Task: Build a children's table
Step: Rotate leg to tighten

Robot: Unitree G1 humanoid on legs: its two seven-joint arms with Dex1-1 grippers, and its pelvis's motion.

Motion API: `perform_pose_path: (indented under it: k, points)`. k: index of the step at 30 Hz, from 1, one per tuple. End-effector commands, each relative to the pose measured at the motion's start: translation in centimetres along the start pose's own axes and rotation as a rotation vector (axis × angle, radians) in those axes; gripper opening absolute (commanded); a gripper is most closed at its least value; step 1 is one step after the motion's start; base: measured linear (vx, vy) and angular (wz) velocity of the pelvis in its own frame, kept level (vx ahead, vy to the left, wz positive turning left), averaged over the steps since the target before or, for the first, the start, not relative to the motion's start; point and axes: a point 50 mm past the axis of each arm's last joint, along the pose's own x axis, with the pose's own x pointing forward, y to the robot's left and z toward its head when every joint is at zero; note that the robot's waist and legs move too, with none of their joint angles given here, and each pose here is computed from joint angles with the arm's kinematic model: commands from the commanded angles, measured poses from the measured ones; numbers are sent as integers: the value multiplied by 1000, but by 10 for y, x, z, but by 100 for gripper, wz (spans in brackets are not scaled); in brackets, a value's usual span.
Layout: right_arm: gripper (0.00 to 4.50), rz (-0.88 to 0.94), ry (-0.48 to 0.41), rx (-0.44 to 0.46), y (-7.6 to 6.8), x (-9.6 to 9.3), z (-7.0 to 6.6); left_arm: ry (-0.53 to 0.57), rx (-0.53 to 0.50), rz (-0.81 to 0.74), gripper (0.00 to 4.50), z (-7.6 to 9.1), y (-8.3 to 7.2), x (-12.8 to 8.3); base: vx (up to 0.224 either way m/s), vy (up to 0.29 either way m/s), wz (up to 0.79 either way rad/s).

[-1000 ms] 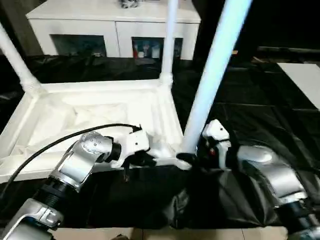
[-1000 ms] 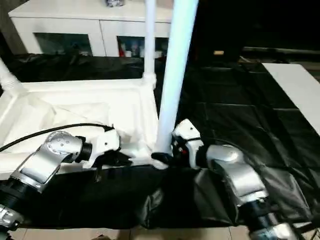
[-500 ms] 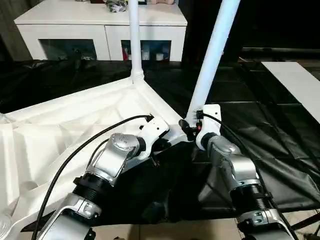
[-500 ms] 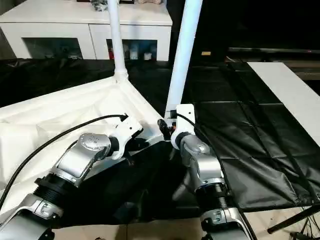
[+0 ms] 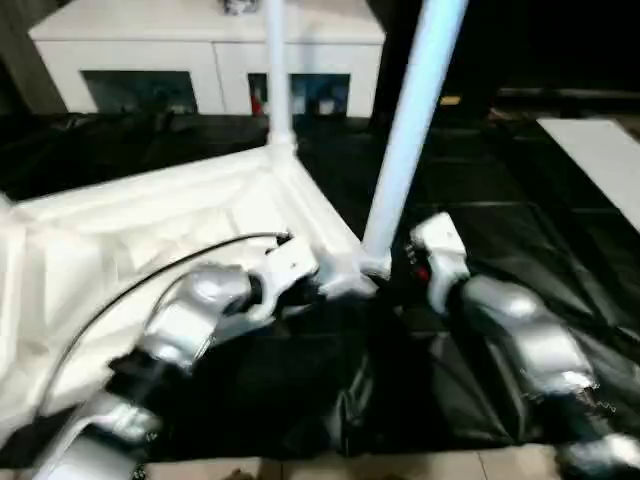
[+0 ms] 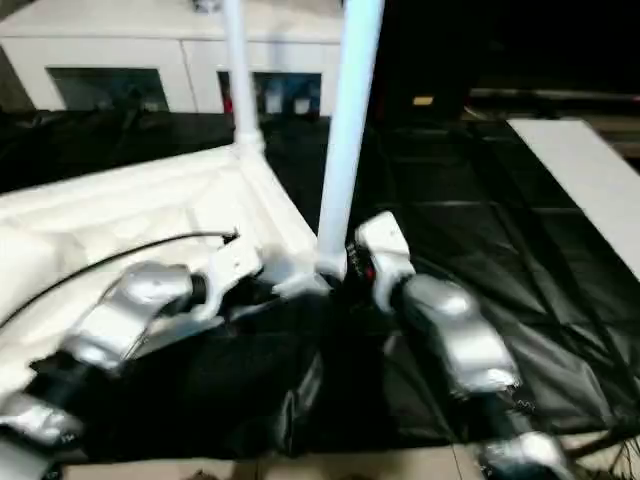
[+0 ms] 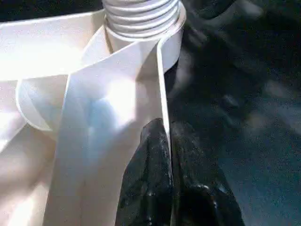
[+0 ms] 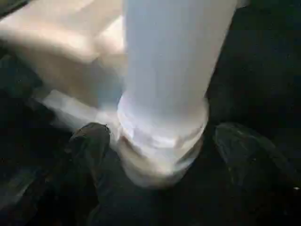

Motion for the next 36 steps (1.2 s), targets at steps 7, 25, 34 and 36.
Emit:
perform_pose_path:
  k: [7,25,34,36]
  points:
    - [398,132,-33,-36,7,0,6,26,67,-170,0,-2,-14,0,0,0,0]
    - [287,144,-35,6,8,5,0,39,67,-174,0,-6,-11,-4,0,0,0]
    - [266,-122,7,129,10,31,-15,25,-37,-48,0,-1,-6,13,0,0,0]
    - [266,-271,39,180,10,43,-18,19,-82,49,0,7,-2,26,0,0,0]
